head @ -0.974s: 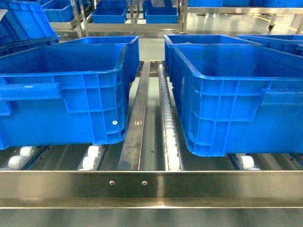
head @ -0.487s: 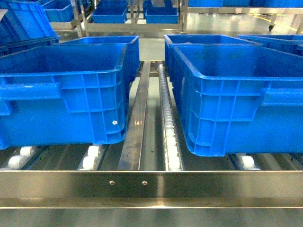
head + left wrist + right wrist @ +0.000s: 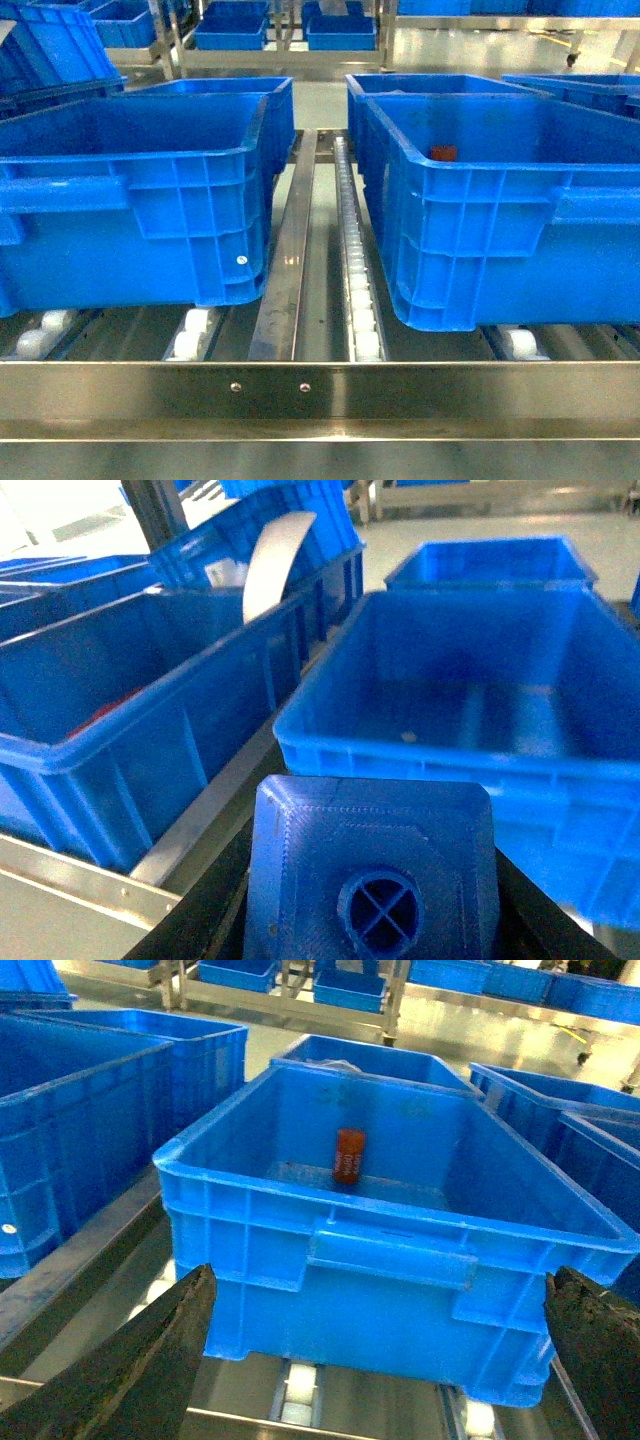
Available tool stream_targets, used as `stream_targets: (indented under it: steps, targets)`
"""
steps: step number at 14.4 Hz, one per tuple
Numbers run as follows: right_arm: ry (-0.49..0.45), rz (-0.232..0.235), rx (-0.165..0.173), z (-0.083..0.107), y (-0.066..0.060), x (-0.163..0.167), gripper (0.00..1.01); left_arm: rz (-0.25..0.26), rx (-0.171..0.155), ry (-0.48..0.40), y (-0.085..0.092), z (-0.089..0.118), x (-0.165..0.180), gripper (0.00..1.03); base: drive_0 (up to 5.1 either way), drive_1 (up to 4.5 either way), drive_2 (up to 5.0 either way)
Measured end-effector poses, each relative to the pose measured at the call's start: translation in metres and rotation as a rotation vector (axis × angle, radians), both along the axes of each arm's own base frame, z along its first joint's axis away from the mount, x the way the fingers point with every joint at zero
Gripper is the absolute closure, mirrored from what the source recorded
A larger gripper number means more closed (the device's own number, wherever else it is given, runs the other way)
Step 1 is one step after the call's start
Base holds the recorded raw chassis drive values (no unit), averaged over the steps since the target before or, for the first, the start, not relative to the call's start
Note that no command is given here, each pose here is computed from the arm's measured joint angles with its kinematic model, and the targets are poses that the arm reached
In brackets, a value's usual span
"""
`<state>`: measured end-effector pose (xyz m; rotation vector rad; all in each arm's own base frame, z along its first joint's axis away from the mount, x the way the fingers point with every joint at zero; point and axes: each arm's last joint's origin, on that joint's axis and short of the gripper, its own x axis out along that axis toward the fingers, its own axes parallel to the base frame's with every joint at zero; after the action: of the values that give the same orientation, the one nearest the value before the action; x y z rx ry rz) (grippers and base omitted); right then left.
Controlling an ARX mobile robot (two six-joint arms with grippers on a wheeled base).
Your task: Sort blue parts and orange caps into right shelf containers
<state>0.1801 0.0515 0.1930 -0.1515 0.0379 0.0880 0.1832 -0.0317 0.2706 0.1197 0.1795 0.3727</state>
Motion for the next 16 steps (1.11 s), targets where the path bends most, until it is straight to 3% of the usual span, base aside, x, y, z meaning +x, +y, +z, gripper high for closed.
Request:
stream_targets:
  steps: [2,4,8,9,10,11,13,15,16]
  targets:
    - [0.001,0.026,0.007,0.000,0.007,-0.002,0.03,-0.024,-0.022,-0.079,0.009,0.030,0.044,0.59,0.0,0.00,0.0]
    - [0.006,0.028,0.005,-0.001,0.009,-0.003,0.03,-0.050,-0.030,-0.063,0.013,0.033,0.084,0.59,0.0,0.00,0.0]
    - [-0.003,0.032,0.010,0.003,0.009,-0.007,0.03,-0.025,-0.027,0.004,0.025,0.002,0.178,0.58,0.0,0.00,0.0]
    - [0.003,0.031,0.008,0.003,0.009,-0.007,0.03,-0.014,-0.027,0.009,0.025,-0.005,0.182,0.50,0.0,0.00,0.0]
    - [0.003,0.028,0.008,0.003,0.009,-0.008,0.03,-0.021,-0.029,0.004,0.024,-0.013,0.180,0.37,0.0,0.00,0.0]
    - [-0.002,0.022,0.010,0.004,0.008,-0.008,0.03,-0.047,-0.055,0.002,0.020,-0.011,0.160,0.23,0.0,0.00,0.0]
    - [0.004,0.020,0.013,0.002,0.009,-0.007,0.03,-0.100,-0.092,-0.063,0.008,0.005,0.097,0.03,0.0,0.00,0.0]
    - [0.030,0.055,0.030,-0.008,0.012,-0.007,0.03,-0.150,-0.142,-0.123,-0.001,0.000,0.030,0.05,0.0,0.00,0.0]
    - [-0.008,-0.012,0.081,-0.016,0.010,-0.011,0.15,-0.275,-0.146,-0.195,0.006,-0.012,0.006,0.19,0.0,0.00,0.0]
